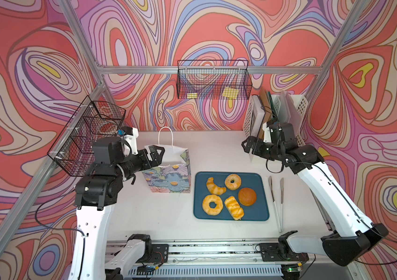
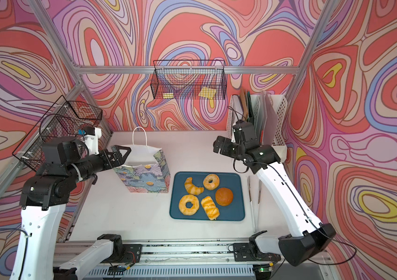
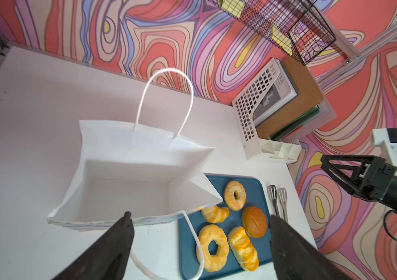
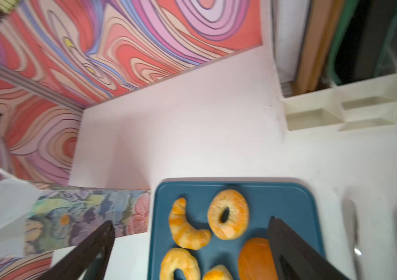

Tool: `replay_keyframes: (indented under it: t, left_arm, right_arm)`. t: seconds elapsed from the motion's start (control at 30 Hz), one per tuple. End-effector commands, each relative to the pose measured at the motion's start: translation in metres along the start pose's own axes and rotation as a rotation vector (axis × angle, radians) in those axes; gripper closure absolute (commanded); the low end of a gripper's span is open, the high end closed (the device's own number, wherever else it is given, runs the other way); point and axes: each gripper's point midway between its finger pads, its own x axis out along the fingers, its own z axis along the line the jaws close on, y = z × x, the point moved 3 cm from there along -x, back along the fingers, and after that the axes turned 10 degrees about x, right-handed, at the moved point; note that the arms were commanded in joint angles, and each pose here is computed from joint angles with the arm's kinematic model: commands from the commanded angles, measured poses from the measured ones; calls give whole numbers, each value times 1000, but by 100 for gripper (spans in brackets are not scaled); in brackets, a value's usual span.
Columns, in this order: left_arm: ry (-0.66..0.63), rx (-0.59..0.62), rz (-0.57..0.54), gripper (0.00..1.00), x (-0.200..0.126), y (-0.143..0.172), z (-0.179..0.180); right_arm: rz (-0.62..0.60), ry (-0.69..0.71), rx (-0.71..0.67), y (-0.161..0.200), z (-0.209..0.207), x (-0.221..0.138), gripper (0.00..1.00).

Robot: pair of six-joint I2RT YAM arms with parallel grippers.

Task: Pack bread into a paper bag
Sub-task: Pick up the clamp from the center of the board.

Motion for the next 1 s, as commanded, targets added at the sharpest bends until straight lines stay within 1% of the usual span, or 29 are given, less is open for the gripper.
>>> replay_keyframes:
  t: [0.0, 0.07, 0.17, 0.23, 0.33, 0.5, 0.6, 0.7, 0.8, 0.9, 0.97]
  left_arm:
    - [164, -88, 20, 8, 12, 19, -14]
    - [172, -113, 24, 9, 17, 31, -10]
    - [171, -123, 49, 12, 19, 44, -8]
    - [161, -104, 75, 12, 19, 53, -8]
    - [146, -52, 103, 12, 15, 59, -10]
    - [160, 9, 119, 11, 2, 56, -20]
    - [221, 42, 125, 11, -4, 58, -31]
    - [309, 68, 125, 11, -10, 60, -45]
    - [428, 47, 148, 11, -10, 68, -59]
    - [513, 8, 187, 11, -5, 81, -65]
    - [560, 8, 211, 11, -6, 89, -71]
  right_arm:
    - [209, 421, -35, 51, -73, 6, 3]
    - [257, 420, 4, 69, -81, 8, 3]
    - [262, 448, 70, 93, -102, 6, 3]
    - [298, 511, 106, 115, -123, 7, 3]
    - [327, 618, 125, 134, -148, 0, 3]
    - [214, 775, 150, 132, -178, -37, 3]
    - [215, 829, 172, 144, -192, -40, 3]
    - [269, 848, 200, 167, -203, -29, 3]
    - [273, 868, 225, 172, -207, -27, 3]
    - [284, 852, 278, 181, -209, -25, 3]
    - [286, 848, 287, 186, -212, -24, 6]
